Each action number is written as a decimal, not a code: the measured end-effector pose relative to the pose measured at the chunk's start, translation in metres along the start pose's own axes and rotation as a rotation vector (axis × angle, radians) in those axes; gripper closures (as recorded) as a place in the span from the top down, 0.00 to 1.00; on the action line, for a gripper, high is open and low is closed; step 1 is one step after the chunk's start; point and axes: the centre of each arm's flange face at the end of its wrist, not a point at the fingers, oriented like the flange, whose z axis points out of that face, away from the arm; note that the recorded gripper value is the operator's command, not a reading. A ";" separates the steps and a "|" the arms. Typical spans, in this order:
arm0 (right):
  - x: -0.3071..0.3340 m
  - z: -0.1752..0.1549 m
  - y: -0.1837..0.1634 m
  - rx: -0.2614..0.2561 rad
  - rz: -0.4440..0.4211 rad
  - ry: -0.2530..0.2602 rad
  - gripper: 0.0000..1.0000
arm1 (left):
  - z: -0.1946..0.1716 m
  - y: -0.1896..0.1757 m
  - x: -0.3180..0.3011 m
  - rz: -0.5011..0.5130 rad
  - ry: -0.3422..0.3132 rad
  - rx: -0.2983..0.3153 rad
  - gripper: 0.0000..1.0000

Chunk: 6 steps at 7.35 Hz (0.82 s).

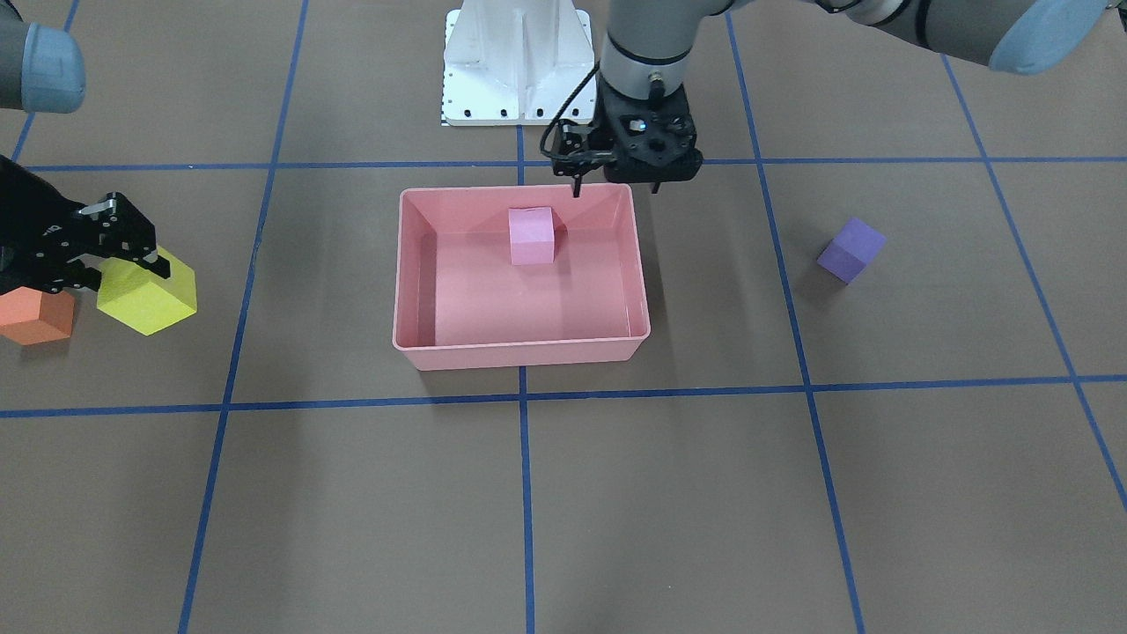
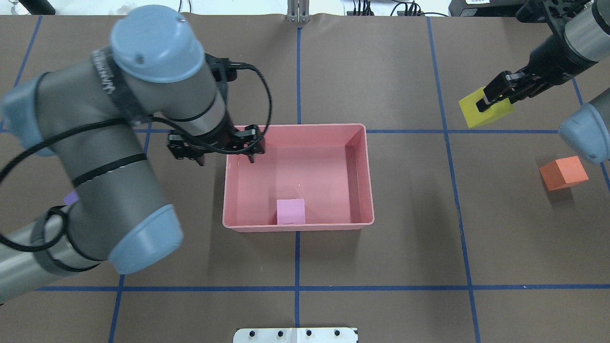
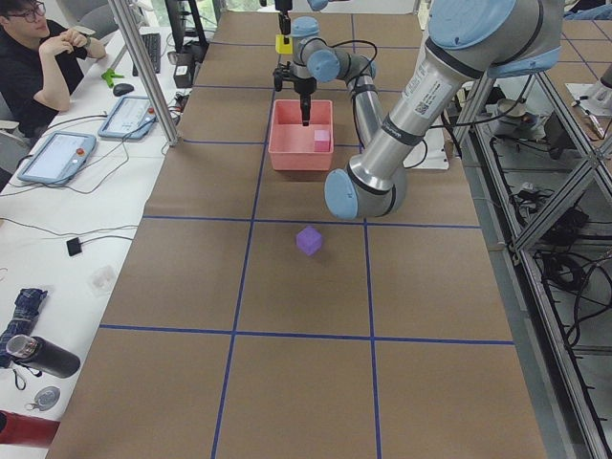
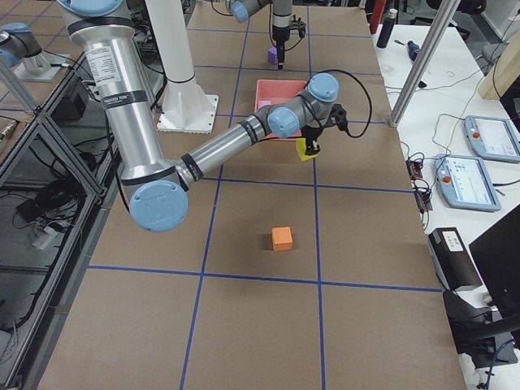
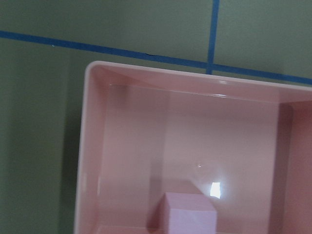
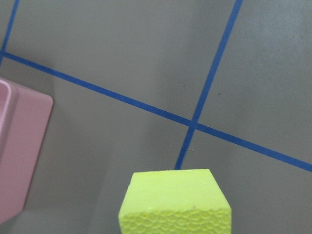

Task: Place blocks into pink bin with both arms
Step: 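Carry yellow cube over bin with right gripper while left moves to purple cube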

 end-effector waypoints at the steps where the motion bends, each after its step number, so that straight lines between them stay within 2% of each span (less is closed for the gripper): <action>1: -0.046 0.005 -0.005 0.005 0.060 -0.017 0.00 | -0.005 0.005 -0.048 0.051 -0.024 0.008 1.00; 3: -0.137 0.036 -0.004 0.010 0.133 -0.022 0.00 | -0.009 0.018 -0.117 0.134 -0.062 0.007 1.00; 6: -0.233 0.103 0.025 0.033 0.201 0.028 0.00 | -0.004 0.031 -0.163 0.316 -0.103 -0.018 1.00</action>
